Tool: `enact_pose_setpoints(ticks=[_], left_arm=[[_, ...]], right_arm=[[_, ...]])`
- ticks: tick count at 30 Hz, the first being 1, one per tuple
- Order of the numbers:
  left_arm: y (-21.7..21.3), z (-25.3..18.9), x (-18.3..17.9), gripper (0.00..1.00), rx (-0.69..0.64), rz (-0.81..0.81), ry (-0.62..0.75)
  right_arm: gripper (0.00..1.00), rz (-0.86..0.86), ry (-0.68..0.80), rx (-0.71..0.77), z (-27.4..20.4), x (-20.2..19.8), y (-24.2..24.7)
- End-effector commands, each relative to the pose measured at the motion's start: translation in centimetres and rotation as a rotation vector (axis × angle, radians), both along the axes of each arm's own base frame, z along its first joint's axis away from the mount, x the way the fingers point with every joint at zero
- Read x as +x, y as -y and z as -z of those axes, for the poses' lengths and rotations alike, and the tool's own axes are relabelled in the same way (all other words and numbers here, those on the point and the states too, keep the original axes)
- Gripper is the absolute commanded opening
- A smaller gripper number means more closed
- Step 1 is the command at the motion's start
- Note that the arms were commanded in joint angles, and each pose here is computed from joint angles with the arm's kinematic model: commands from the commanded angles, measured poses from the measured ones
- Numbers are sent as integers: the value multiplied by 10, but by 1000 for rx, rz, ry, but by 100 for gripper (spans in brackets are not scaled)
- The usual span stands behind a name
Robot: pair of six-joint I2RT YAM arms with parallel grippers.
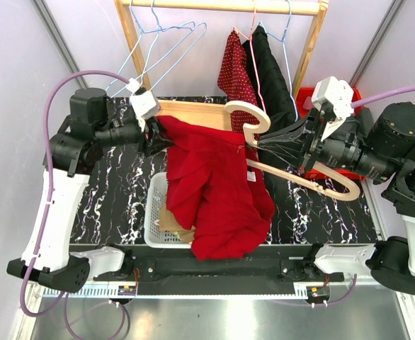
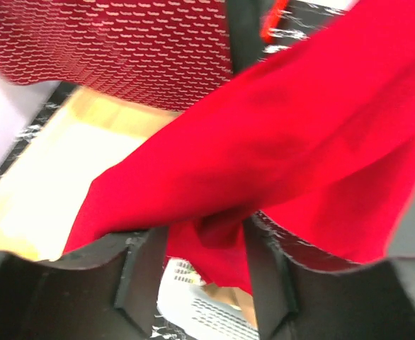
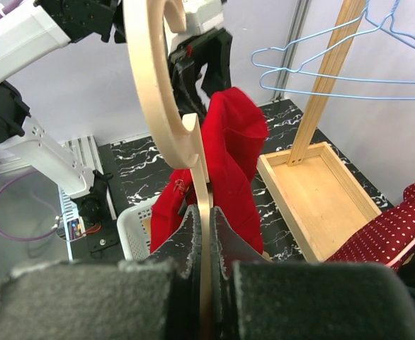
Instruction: Remove the skirt from the hanger
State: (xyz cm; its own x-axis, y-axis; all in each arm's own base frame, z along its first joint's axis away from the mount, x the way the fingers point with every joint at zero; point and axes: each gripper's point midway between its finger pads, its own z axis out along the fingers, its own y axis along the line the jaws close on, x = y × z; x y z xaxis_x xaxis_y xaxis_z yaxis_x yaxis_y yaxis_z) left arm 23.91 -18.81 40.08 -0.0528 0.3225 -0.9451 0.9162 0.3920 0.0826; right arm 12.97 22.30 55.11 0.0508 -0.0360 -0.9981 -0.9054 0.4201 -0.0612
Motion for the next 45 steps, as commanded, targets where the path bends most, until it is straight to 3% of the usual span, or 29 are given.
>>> enact_pose_setpoints(ticks=[1,2,3,4,5,6,12,15,18,22,25,27,29,30,33,36,37,38,40,41,45], left_arm=[[-7,-54,6,48,-77,-74,164],[-3,-53,0,43,-88,-24,148],[0,-49,-3,32,-86,7,133],[2,-44,-8,10,-84,29,105],[2,-43,-10,1,-85,38,93],[1,-41,-7,0,-77,23,83],[-54,-77,25,0,-17,-247,238],[-93,-124,38,0,-50,-392,358],[-119,-153,45,0,-113,-464,370],[-108,-148,39,0,-174,-366,298],[-106,-156,41,2,-265,-389,263],[-102,-173,38,2,-308,-373,302],[-91,-187,31,4,-386,-331,260],[-85,-207,21,5,-407,-295,311],[-53,-227,0,7,-468,-157,264],[-17,-213,-19,9,-510,-16,108],[0,-207,-42,9,-516,64,66],[11,-178,-34,10,-505,78,-34],[28,-153,-54,10,-492,143,-115],[35,-119,-45,11,-466,133,-226],[39,-40,-42,11,-369,88,-373]], right_arm=[[0,-42,79,114,-34,-12,2],[0,-43,80,115,-34,-13,2],[0,-42,79,114,-33,-11,1],[0,-37,83,116,-33,-9,0],[0,-32,85,116,-33,-9,1],[0,-26,86,115,-32,-7,1],[0,33,106,125,-35,-8,18],[0,64,115,135,-36,-11,30],[0,98,121,140,-35,-10,40],[0,130,124,141,-35,-10,49],[0,221,124,109,-27,2,59],[0,305,121,75,-17,17,66],[0,338,115,56,-10,24,67],[0,356,112,55,-9,27,68],[0,428,109,44,-5,43,68],[0,564,124,69,-11,65,79],[0,604,125,71,-11,71,82],[0,665,131,92,-16,77,89],[0,695,124,86,-15,87,85],[0,699,113,92,-15,89,82],[0,729,71,63,-2,108,65]])
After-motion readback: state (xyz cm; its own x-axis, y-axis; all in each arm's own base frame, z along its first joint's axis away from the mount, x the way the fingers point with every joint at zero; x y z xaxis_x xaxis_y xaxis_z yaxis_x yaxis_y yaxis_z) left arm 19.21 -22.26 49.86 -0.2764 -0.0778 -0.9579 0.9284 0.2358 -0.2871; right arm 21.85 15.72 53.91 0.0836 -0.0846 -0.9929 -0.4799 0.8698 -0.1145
